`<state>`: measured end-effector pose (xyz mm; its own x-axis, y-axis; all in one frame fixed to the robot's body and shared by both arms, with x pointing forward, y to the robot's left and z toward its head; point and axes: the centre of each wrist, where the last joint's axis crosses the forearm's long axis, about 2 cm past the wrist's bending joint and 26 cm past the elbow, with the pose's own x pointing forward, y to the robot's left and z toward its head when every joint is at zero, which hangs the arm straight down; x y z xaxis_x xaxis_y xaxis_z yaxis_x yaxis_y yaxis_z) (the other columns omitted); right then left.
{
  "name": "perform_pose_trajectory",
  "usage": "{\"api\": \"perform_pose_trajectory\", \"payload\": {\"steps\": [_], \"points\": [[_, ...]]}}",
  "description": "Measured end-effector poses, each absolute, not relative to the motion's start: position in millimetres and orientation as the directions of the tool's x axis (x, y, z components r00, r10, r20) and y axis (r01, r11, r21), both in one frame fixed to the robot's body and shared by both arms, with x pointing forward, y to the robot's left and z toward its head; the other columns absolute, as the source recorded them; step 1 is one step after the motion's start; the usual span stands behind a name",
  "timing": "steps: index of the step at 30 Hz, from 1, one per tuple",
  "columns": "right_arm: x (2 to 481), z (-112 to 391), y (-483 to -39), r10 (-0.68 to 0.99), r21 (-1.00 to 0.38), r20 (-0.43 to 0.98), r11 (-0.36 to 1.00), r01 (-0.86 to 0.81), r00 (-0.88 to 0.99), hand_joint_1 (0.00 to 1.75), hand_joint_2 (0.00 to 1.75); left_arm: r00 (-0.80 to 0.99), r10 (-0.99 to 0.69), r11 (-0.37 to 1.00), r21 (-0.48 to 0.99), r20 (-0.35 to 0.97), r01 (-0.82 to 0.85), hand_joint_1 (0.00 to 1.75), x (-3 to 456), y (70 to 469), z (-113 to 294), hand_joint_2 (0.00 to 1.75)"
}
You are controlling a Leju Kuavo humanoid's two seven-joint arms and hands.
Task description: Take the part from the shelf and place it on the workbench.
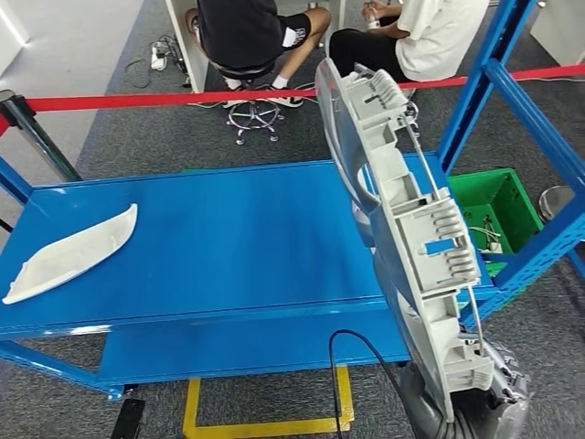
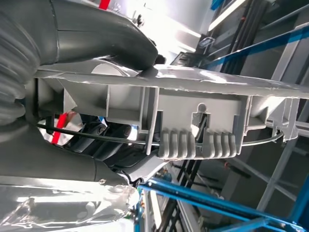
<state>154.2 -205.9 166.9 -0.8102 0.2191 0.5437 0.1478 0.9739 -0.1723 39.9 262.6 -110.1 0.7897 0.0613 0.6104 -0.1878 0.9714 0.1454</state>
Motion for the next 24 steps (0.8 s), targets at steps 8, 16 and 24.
{"api": "perform_pose_trajectory", "payload": {"steps": [8, 16, 24], "points": [[153.4, 167.1, -205.8, 0.213, -0.164, 0.551, 0.976, 0.145, -0.807, 1.75, 1.75, 0.784, 0.062, 0.972, 0.141, 0.617, -0.188, 0.0, 45.1, 260.8, -109.4, 1.75], [153.7, 167.3, -205.9, 0.209, -0.163, 0.551, 0.976, 0.142, -0.807, 1.75, 1.75, 0.788, 0.063, 0.972, 0.14, 0.612, -0.187, 0.0, 42.3, 260.0, -109.7, 1.75], [154.0, 167.9, -206.8, 0.214, -0.166, 0.546, 0.975, 0.146, -0.81, 1.75, 1.75, 0.79, 0.059, 0.973, 0.143, 0.61, -0.183, 0.0, 43.8, 261.3, -109.6, 1.75]]}}
